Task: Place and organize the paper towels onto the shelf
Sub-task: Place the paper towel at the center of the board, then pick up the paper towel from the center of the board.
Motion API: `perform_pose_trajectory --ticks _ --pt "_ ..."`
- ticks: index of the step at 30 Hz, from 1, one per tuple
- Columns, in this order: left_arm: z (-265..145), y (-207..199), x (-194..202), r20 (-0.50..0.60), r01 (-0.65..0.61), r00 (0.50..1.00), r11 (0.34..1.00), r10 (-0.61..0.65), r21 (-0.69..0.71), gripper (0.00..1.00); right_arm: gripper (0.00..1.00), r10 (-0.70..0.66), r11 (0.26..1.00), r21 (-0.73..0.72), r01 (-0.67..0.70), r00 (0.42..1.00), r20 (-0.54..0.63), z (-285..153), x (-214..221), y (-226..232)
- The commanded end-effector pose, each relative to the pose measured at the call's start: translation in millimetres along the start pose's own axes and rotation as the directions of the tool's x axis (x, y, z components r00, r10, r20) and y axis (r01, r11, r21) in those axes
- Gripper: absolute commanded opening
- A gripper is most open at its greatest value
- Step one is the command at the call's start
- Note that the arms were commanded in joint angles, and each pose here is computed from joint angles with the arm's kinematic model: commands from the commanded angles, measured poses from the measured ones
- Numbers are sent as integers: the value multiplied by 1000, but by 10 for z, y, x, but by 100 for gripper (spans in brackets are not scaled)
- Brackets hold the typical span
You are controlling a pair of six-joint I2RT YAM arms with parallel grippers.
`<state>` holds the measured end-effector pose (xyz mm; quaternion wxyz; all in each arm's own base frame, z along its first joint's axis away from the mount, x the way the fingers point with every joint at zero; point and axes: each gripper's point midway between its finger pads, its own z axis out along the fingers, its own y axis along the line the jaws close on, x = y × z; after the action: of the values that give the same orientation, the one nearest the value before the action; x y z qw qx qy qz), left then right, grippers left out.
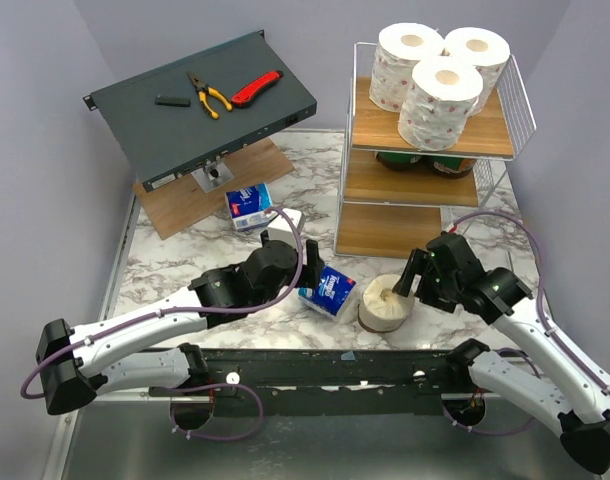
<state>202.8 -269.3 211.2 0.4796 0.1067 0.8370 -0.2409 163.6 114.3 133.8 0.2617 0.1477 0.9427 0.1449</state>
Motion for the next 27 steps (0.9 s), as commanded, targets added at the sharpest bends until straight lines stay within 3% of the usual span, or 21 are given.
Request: perform_pose_trajectory --ticks 1,14,21,27 --pt "-4 53 -175 68 69 995 998 -68 -8 69 82 -33 999 20 35 996 -82 15 170 -77" --pt "20 148 -79 72 120 990 993 -119 -13 67 71 11 1000 24 -8 993 -113 242 262 -56" --pt "33 173 -61 73 127 989 992 -126 -8 67 58 6 1000 5 -5 992 -125 263 254 13" --pt "44 177 -49 69 131 989 991 -130 -5 67 37 4 1000 -14 -5 996 -89 174 119 101"
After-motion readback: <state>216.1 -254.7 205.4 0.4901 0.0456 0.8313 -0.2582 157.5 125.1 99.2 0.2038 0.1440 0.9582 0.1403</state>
